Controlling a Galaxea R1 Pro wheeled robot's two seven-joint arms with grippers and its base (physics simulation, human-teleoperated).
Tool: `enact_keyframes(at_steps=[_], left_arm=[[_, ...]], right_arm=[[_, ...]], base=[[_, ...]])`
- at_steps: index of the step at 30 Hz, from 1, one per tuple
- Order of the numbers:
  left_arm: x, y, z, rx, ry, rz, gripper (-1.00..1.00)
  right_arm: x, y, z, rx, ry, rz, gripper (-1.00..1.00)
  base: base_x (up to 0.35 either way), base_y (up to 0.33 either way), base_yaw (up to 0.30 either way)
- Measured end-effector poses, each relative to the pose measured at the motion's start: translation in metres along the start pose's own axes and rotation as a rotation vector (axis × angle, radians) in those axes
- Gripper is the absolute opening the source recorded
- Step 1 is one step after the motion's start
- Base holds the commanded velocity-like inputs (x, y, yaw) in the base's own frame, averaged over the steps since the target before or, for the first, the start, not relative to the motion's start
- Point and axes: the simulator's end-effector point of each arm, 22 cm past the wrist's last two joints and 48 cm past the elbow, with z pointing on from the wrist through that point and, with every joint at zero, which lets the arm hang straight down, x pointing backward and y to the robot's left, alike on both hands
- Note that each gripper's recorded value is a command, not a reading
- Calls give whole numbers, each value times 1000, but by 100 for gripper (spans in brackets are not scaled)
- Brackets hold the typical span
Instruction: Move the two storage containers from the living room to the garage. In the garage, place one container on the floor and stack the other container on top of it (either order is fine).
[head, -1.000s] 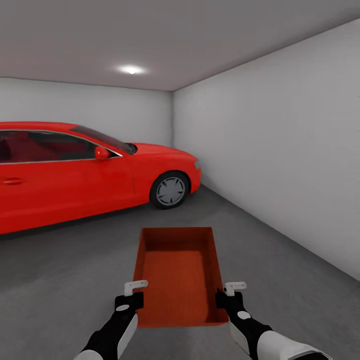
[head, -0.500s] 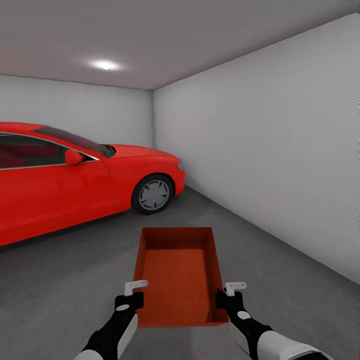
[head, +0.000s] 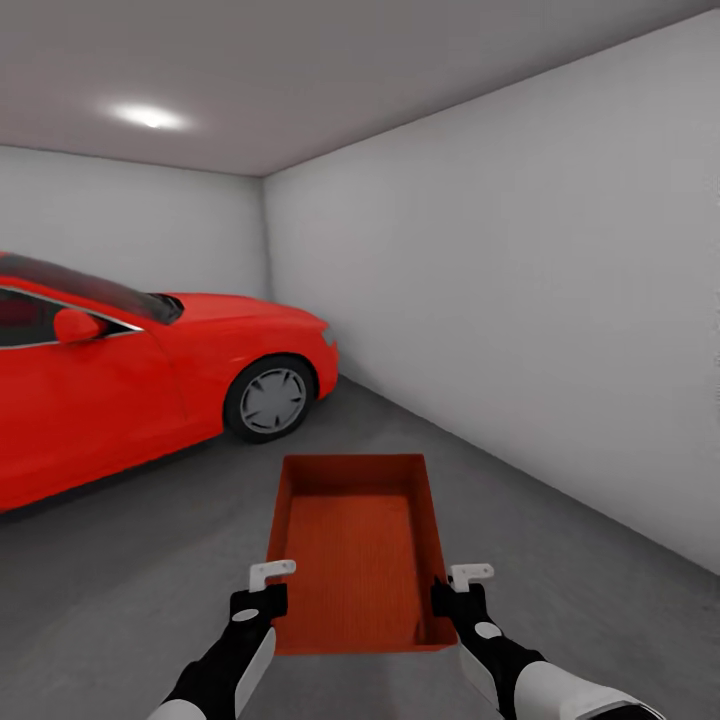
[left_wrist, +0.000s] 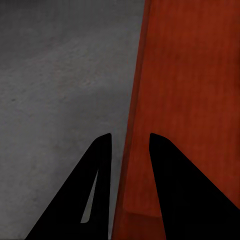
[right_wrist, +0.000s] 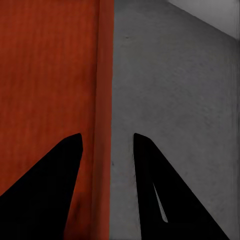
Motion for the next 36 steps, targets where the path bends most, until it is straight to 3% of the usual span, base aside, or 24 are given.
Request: enact_keyframes(at_steps=[36], left_arm=[[1, 0, 0, 0, 2, 1, -100]], right_arm=[[1, 0, 0, 0, 2, 1, -100]], base=[[322, 134, -233]])
